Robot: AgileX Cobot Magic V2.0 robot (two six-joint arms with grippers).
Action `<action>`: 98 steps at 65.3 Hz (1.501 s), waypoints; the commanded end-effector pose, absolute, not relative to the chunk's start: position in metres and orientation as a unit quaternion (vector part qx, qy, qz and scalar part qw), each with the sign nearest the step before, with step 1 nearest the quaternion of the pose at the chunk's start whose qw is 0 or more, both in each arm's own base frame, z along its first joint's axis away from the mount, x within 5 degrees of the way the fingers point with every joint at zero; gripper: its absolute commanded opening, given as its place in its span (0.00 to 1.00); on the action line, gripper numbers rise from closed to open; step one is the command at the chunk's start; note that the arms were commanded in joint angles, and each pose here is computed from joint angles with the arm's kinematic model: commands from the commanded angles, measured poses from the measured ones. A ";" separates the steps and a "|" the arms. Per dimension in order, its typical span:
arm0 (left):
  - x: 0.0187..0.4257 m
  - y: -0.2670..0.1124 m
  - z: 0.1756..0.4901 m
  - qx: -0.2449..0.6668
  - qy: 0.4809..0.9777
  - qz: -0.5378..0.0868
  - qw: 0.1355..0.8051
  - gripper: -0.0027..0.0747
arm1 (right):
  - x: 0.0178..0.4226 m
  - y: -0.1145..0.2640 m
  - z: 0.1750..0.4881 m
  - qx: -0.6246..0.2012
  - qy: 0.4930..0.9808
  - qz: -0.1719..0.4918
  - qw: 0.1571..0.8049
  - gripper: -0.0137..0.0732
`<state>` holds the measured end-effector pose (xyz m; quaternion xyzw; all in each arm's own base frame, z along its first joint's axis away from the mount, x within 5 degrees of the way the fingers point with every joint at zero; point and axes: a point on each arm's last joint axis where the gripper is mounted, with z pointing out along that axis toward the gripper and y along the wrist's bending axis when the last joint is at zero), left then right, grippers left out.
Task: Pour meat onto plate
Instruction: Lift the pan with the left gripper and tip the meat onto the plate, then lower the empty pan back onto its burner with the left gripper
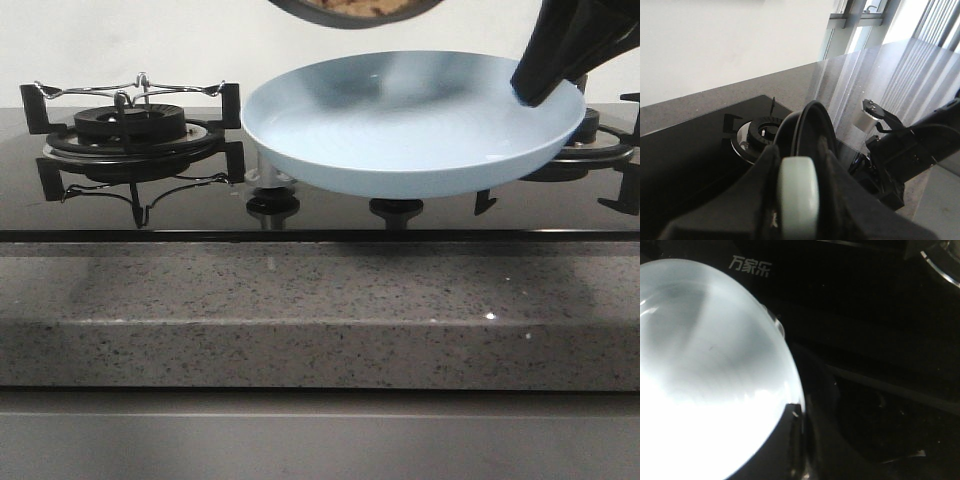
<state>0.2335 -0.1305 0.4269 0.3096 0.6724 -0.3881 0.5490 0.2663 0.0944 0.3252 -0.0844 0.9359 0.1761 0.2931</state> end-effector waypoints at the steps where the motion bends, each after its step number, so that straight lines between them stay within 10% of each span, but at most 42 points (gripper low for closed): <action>1: 0.222 -0.132 0.449 0.315 0.630 -0.396 0.589 0.01 | 0.264 0.094 0.346 -0.080 0.918 0.191 0.339 0.09; 98: 0.209 -0.141 0.449 0.531 0.462 -0.242 0.668 0.01 | 0.264 0.094 0.346 -0.080 0.918 0.191 0.339 0.09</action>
